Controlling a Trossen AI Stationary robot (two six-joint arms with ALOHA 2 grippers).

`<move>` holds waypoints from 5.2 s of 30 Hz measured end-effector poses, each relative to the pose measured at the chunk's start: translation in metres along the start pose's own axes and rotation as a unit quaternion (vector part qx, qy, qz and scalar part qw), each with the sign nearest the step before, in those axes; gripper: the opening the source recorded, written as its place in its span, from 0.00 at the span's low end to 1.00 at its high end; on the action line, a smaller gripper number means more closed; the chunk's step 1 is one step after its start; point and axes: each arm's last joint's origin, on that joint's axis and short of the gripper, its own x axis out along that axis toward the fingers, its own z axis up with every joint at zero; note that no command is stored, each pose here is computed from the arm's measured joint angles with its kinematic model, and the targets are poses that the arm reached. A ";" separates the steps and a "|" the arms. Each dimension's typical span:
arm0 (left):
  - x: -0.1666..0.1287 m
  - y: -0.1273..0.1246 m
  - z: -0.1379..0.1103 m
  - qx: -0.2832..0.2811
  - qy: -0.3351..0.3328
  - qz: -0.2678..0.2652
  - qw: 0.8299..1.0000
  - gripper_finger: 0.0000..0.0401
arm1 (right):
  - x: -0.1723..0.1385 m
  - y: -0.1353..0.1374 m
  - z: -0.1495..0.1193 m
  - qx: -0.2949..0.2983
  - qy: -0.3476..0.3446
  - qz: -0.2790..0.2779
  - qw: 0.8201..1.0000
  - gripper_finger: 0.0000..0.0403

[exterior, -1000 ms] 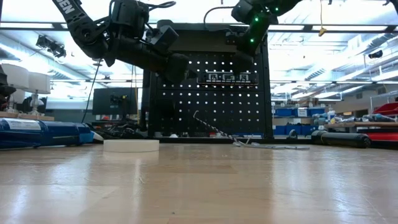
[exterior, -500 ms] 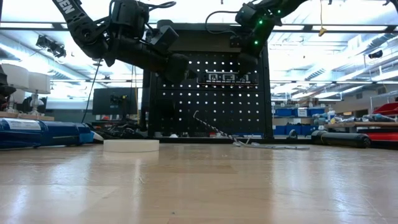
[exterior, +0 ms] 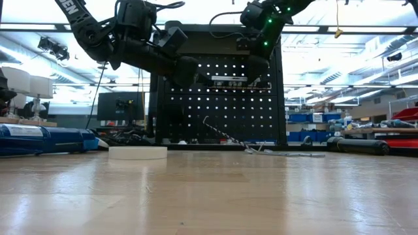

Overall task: Hang tools onto peg board
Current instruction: Unhang the spirit level from the peg board, then unhang the utility knife from the peg board

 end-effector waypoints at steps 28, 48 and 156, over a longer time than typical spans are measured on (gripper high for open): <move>0.000 0.000 0.000 0.007 0.000 0.001 1.000 0.53 | 0.019 0.010 0.029 -0.119 -0.062 -0.069 0.989 0.63; 0.000 0.000 0.000 0.011 0.000 0.001 1.000 0.53 | 0.027 0.005 0.023 -0.120 -0.043 -0.068 0.990 0.42; 0.001 0.002 0.005 -0.041 -0.031 -0.017 0.999 0.53 | 0.031 0.016 0.000 0.409 -0.157 -0.139 0.888 0.72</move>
